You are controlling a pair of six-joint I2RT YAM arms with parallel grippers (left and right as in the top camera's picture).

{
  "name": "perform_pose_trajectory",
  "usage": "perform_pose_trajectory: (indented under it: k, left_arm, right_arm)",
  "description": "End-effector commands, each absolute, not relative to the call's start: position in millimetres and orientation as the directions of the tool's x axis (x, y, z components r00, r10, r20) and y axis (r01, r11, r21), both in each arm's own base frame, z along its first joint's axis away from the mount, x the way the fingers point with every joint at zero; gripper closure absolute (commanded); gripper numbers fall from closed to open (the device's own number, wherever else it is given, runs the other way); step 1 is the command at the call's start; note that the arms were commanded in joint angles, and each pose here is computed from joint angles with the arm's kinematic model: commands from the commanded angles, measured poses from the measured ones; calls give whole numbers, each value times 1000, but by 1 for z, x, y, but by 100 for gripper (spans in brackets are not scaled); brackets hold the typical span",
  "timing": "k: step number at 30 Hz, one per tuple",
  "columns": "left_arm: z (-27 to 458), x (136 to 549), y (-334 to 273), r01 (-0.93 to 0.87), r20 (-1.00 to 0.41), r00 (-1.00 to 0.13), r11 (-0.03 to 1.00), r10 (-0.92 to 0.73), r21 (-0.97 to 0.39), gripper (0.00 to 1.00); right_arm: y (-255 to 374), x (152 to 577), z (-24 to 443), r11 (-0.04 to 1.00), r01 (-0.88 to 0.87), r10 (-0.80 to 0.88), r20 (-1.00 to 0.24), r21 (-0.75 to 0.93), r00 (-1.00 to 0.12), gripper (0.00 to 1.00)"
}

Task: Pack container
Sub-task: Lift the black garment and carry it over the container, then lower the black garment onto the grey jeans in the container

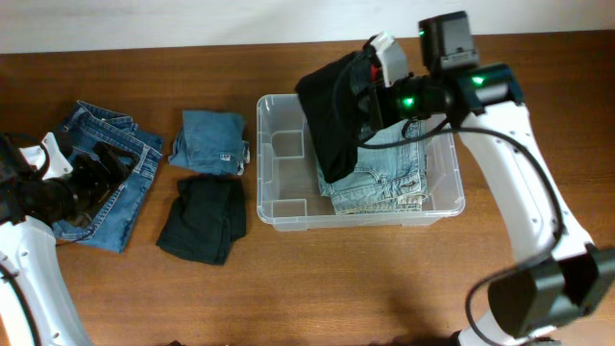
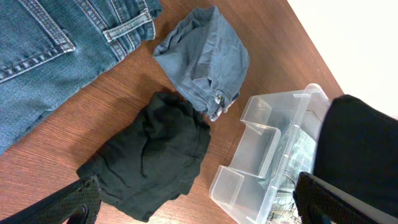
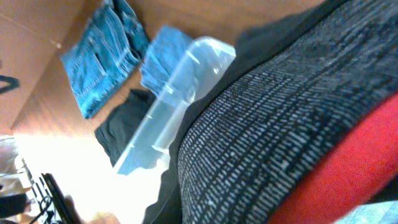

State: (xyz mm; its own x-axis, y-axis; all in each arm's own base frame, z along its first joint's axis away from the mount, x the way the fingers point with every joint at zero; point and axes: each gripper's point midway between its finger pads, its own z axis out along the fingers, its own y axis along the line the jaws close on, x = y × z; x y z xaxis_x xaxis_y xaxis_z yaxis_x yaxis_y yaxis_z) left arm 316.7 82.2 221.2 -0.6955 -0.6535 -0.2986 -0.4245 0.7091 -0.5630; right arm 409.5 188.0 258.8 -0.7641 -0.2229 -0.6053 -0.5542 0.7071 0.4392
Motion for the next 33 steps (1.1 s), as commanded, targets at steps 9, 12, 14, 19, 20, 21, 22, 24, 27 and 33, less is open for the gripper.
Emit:
perform_pose_trajectory:
  k: [9, 12, 14, 19, 20, 21, 22, 24, 27, 33]
  left_arm:
    - [219, 316, 81, -413, -301, -707, 719, -640, -559, 1]
    - [219, 316, 81, -413, -301, -707, 719, -640, -559, 1]
    - [219, 316, 81, -413, -301, -707, 719, -640, -559, 0]
    - [219, 316, 81, -413, -301, -707, 719, -640, -559, 1]
    - [219, 316, 81, -413, -301, -707, 719, -640, -559, 1]
    - [219, 316, 81, -413, -301, -707, 719, -640, -559, 1]
    - [219, 316, 81, -413, -301, -707, 719, -640, -559, 1]
    - [219, 316, 81, -413, -301, -707, 719, -640, -559, 1]
    - [219, 316, 81, -413, -301, -707, 719, -640, -559, 1]
    - [219, 316, 81, -413, -301, -707, 719, -640, -559, 1]
  right_arm:
    - [165, 411, 193, 822, -434, -266, -426, 368, -865, 96]
    - [158, 405, 187, 842, -412, -271, -387, 347, -881, 96]
    - [154, 401, 184, 851, -400, -273, -363, 341, -891, 96]
    - [153, 395, 182, 852, -391, -275, -337, 349, -900, 96]
    - [154, 394, 183, 852, -387, -270, -335, 353, -902, 96]
    - [155, 394, 183, 854, -371, -254, -329, 366, -909, 96]
    - [158, 393, 185, 848, -363, -243, -326, 387, -914, 96]
    - [166, 391, 190, 823, -352, -218, -323, 447, -921, 96]
    - [171, 392, 201, 796, -241, -97, -276, 554, -956, 96]
    - [169, 400, 234, 692, -200, 7, -284, 694, -959, 96]
